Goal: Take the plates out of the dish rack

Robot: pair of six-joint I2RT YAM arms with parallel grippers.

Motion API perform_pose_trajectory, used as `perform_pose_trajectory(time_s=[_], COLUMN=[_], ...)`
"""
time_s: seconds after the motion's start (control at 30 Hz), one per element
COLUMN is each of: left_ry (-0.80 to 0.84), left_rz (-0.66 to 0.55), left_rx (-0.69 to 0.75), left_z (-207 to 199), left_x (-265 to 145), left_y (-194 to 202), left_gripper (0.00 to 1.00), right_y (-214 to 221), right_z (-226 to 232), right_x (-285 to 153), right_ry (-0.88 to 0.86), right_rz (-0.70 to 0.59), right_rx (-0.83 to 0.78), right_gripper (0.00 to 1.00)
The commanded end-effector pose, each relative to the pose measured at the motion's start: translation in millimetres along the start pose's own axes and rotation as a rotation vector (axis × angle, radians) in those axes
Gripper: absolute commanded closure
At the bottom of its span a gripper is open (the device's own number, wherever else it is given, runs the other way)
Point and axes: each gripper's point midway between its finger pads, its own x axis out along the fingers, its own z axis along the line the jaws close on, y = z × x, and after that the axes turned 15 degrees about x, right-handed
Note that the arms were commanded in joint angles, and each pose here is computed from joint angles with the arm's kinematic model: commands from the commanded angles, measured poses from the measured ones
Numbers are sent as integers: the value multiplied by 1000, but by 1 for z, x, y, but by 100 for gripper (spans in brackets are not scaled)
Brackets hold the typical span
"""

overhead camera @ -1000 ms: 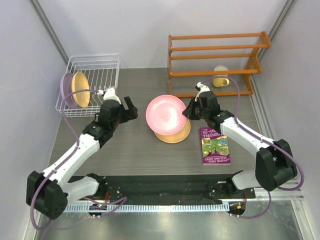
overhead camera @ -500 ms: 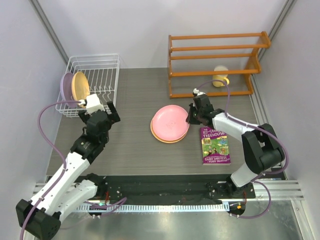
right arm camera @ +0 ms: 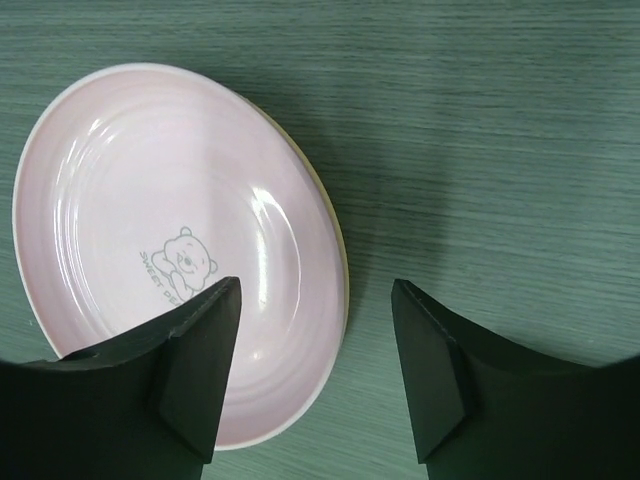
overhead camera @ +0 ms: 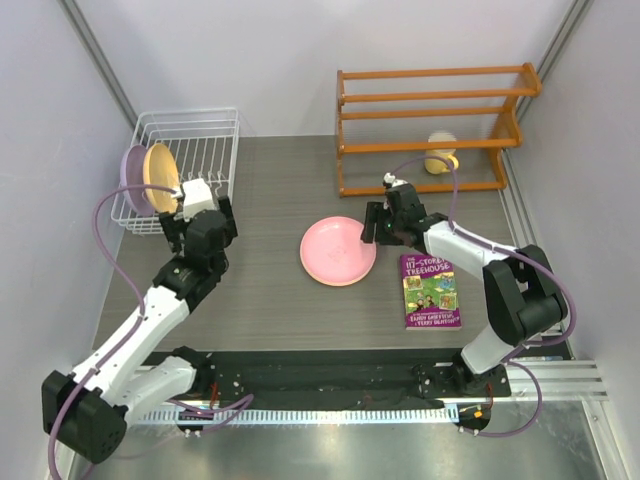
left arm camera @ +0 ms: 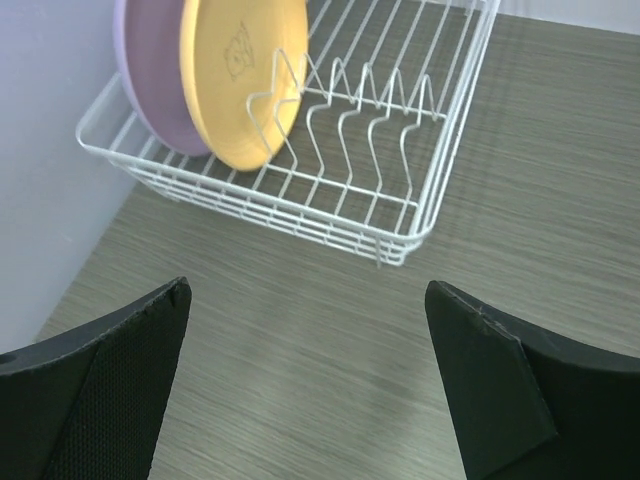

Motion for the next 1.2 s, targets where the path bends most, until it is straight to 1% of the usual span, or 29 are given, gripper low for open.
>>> perform_pose_trajectory(time_s=[0.0, 0.03, 0.07, 0.1, 0.13, 0.17, 0.2, 0.23, 0.27, 0.3, 0.33, 0.4, 0.53, 0.6, 0.63, 0.73, 0.77, 0.83, 0.97, 1.13, 1.17], left_ry=[-166, -196, -209, -248, -245, -253, -294, -315, -334, -367, -393, -405, -442, -455, -454, -473, -477, -513, -534, -553, -558], left_rz=[-72, -71, -48, -32, -39, -12, 7, -10, -5, 24, 16, 33, 51, 55, 75, 89, 112, 127, 163, 203, 206], left_rx=[16, 34, 58, 50, 37, 52, 49, 33, 51, 62, 45, 50, 139, 142, 156, 157, 172, 176, 196, 223, 225], left_z=[23, 32, 30, 44, 48, 48, 63, 69, 74, 82, 89, 94, 96, 97, 93, 93, 91, 96, 98, 100, 100], left_x=[12, 17, 27, 36, 43, 56, 65, 72, 78, 91, 96, 114, 137, 144, 152, 162, 169, 174, 189, 202, 203], left_y=[-42, -50, -48, -48, -58, -53, -51, -61, -62, -54, -62, -63, -61, -62, -55, -51, -43, -42, -29, -18, -17], left_gripper=[1, 1, 1, 1, 1, 0, 1, 1, 1, 1, 0, 0, 0, 0, 1, 0, 1, 2, 2, 4, 6], right_y=[-34, -36, -38, -45, -47, -48, -50, -53, -54, -55, -56, -56, -57, -57, -58, -58, -59, -60, -59, -59, -59], right_z=[7, 4, 3, 3, 3, 2, 0, 1, 1, 0, -1, -3, -4, -5, -5, -5, -5, -8, -14, -22, -23], right_x=[-27, -31, -36, -46, -50, -54, -58, -64, -66, -67, -69, -68, -61, -56, -54, -48, -47, -45, -40, -36, -35], right_ry=[21, 35, 43, 45, 47, 51, 56, 48, 48, 48, 46, 49, 46, 45, 43, 34, 33, 31, 30, 37, 38], right_rz=[-99, -116, -126, -159, -172, -183, -194, -211, -218, -222, -226, -224, -206, -193, -192, -176, -175, -168, -150, -141, -142], right_rx=[-36, -38, -45, -48, -52, -55, -58, -56, -57, -56, -57, -50, -44, -42, -40, -35, -33, -27, -14, 2, 3], right_gripper=[31, 30, 28, 27, 27, 26, 25, 25, 25, 24, 25, 24, 24, 25, 25, 26, 27, 27, 27, 28, 29])
